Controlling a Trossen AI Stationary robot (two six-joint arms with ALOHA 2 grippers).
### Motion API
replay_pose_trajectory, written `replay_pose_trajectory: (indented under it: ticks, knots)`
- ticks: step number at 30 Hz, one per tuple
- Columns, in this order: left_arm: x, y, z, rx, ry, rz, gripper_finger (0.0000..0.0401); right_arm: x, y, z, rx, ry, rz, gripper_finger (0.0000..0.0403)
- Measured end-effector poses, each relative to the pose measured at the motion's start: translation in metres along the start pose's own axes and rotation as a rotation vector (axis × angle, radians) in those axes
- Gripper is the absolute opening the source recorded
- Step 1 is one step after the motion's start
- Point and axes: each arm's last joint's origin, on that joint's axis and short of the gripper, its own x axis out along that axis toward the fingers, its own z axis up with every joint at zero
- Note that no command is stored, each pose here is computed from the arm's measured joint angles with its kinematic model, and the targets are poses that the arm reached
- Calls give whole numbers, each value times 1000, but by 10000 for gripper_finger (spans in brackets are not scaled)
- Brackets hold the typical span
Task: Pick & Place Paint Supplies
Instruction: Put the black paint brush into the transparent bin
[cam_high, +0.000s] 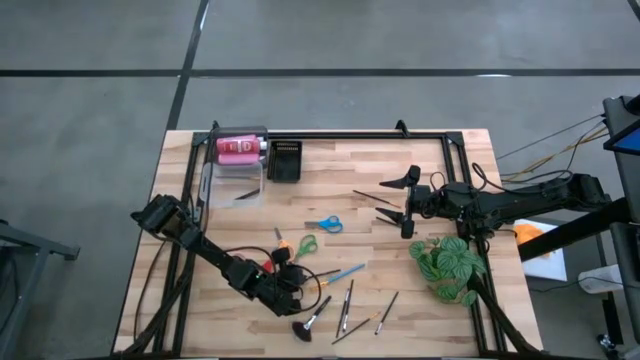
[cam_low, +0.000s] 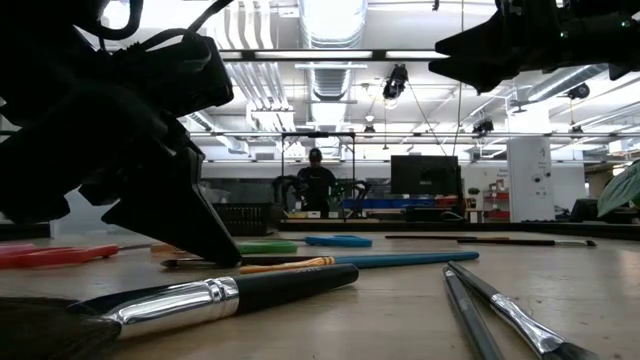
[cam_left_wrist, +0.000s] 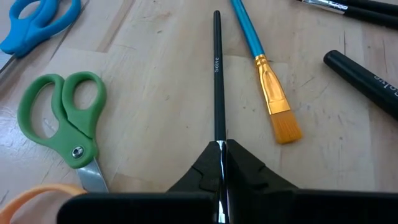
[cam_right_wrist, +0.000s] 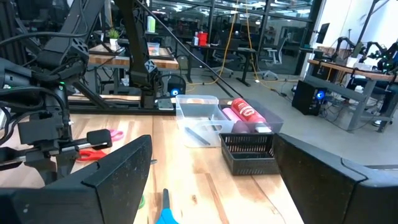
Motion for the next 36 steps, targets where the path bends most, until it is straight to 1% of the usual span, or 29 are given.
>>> replay_pose_trajectory:
  ticks: [10, 15, 23, 28, 36]
  knots:
    - [-1, -2, 2, -3, 0, -8, 6, 0, 0, 0, 0, 0, 0, 331]
    - [-6, -1, 6, -2, 11, -19, 6, 0, 0, 0, 0, 0, 0, 331]
    - [-21, 2, 19, -23, -22, -37, 5, 0, 0, 0, 0, 1, 0, 331]
    - [-33, 8, 24, -11, -11, -25, 5, 0, 0, 0, 0, 0, 0, 331]
    - [-68, 28, 36, 22, 22, 5, 5, 0, 0, 0, 0, 0, 0, 331]
